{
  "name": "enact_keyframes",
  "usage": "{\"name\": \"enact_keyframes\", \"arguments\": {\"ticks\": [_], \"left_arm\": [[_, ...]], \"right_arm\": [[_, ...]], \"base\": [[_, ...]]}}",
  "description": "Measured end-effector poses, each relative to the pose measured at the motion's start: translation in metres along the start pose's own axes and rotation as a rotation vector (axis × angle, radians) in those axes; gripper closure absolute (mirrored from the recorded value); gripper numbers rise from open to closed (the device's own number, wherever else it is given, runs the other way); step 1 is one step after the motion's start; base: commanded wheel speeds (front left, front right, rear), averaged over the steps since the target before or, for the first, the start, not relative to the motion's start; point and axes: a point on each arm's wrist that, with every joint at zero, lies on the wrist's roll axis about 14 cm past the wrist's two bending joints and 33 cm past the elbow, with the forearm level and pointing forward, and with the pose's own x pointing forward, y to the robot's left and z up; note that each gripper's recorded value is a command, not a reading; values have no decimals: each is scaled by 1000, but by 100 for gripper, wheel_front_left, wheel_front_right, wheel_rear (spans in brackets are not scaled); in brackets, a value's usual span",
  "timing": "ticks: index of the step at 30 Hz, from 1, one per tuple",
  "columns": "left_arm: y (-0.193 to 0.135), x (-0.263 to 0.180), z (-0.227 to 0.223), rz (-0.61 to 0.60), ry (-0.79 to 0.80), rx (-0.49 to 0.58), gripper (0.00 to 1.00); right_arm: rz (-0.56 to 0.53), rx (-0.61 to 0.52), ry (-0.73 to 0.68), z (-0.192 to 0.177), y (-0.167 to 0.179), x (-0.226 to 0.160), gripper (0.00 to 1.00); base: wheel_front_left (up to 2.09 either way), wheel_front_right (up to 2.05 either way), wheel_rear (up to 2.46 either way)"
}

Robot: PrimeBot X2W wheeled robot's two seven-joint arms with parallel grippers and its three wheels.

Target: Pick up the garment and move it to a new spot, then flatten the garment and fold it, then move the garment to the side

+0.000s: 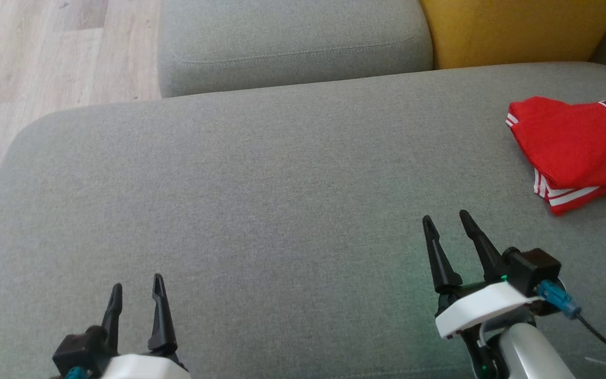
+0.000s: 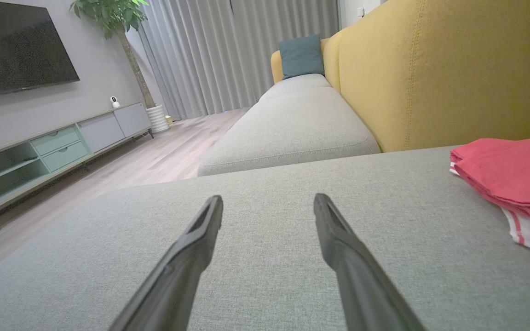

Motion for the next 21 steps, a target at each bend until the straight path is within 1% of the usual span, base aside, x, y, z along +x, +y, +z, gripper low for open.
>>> {"name": "enact_keyframes", "arguments": {"ticks": [16, 17, 21], "left_arm": [[-3, 1, -1, -23, 2, 14, 0], [-4, 0, -2, -24, 5, 18, 100], [2, -9, -28, -9, 90, 31, 100]], "right_arm": [[-25, -8, 10, -1, -8, -3, 0], [-27, -7, 15, -3, -8, -3, 100], [-50, 9, 110, -35, -13, -18, 100]], "base": [[0, 0, 0], [0, 0, 0], [0, 0, 0]]}}
